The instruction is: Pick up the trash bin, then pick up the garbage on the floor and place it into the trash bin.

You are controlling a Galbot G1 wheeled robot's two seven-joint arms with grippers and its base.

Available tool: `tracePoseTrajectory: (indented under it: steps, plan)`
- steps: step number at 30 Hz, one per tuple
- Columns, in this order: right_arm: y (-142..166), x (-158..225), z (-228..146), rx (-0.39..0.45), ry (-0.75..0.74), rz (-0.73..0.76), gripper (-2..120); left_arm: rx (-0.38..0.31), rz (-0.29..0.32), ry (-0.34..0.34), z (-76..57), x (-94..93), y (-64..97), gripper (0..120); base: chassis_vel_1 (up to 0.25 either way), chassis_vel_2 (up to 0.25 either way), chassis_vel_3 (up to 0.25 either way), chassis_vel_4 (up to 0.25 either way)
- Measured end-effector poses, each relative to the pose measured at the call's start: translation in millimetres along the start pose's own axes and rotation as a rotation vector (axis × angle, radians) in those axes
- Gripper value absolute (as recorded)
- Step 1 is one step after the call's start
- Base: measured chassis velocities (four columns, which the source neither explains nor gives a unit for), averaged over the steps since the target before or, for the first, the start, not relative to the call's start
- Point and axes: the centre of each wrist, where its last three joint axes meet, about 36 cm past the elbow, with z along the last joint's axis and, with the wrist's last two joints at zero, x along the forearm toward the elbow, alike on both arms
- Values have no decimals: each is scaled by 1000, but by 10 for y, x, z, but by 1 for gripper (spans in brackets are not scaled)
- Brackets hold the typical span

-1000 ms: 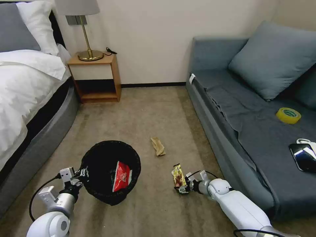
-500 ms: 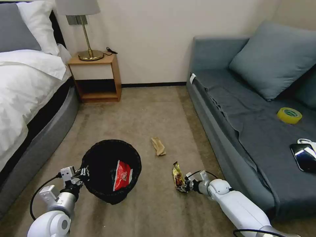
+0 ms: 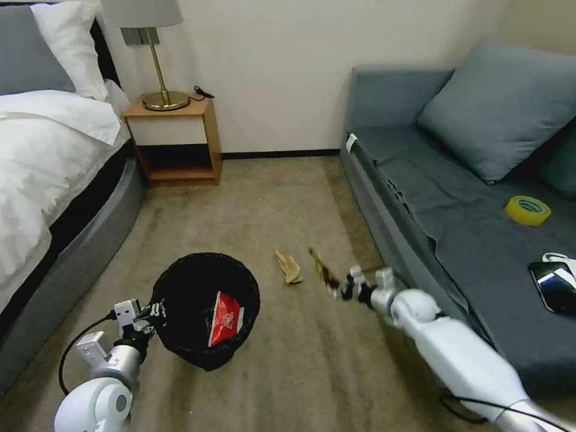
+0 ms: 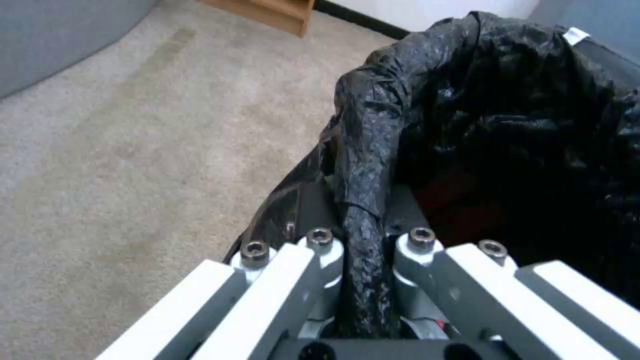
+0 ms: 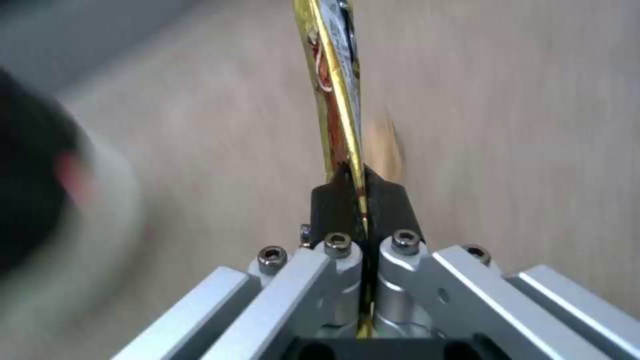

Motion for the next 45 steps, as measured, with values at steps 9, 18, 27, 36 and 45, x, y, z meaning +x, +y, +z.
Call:
tracePoseTrajectory:
  steps: [9,18,27,36,45]
  plan:
    - [800,159,-883,45,-184,-216,0,11,8,18,0,-11,-48,4,0,0,0,0]
    - [1815,151,-818,115,-149,-450,0,32,23,23,-36,-4,-145,4,0,0,0,0]
    - [2123,31,-490,168,-68,-519,0,34,32,26,-39,59,-211,4,0,0,0,0]
    - [2215,-34,-330,208,-33,-528,0,40,39,31,-36,77,-261,4,0,0,0,0]
    - [2213,-35,-261,249,-22,-507,31,45,44,27,-66,77,-311,4,0,0,0,0]
